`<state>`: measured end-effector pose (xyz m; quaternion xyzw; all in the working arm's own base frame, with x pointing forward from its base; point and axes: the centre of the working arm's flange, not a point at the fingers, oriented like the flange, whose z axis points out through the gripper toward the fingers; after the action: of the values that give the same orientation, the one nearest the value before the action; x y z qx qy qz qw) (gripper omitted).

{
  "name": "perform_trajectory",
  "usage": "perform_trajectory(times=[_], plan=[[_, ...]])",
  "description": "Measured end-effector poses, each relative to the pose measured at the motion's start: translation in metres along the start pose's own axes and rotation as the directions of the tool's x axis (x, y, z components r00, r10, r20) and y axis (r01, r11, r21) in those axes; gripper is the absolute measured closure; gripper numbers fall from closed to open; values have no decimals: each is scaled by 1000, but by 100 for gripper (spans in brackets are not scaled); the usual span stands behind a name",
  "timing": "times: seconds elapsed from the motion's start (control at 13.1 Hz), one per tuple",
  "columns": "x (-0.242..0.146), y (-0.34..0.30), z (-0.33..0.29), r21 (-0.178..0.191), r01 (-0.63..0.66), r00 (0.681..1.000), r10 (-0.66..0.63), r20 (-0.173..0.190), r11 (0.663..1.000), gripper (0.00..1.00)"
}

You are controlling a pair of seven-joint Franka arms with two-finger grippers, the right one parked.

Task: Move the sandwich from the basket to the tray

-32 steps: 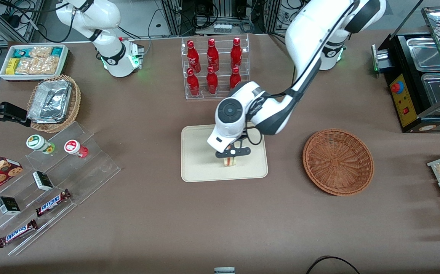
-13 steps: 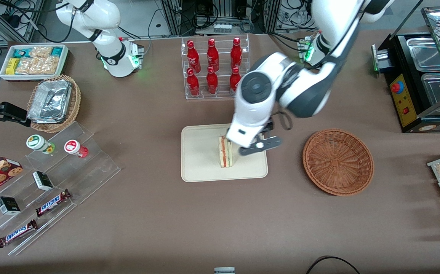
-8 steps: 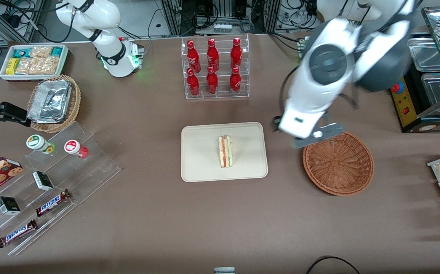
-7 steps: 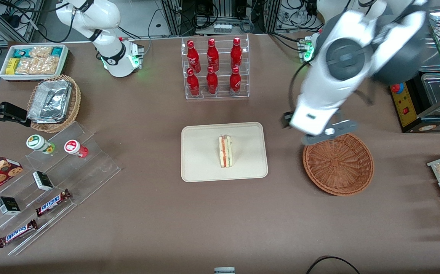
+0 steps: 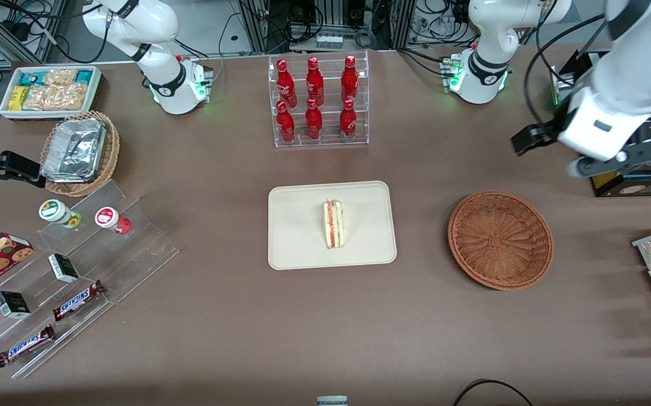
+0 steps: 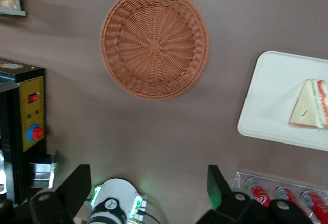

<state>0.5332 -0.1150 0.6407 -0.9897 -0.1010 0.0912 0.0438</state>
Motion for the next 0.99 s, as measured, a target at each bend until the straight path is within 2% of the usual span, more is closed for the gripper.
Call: perform_trajectory(times=[0.23,0.53,0.76,0.99], plan=[[-6,-29,4,-7,-46,999,46,18,999,0],[-3,-73,9,-41,-58,997,60,38,997,0],[-2,-78,9,-46,-66,997,68,34,997,0],[-2,-72,1,-55,-78,997,79,10,995,0]])
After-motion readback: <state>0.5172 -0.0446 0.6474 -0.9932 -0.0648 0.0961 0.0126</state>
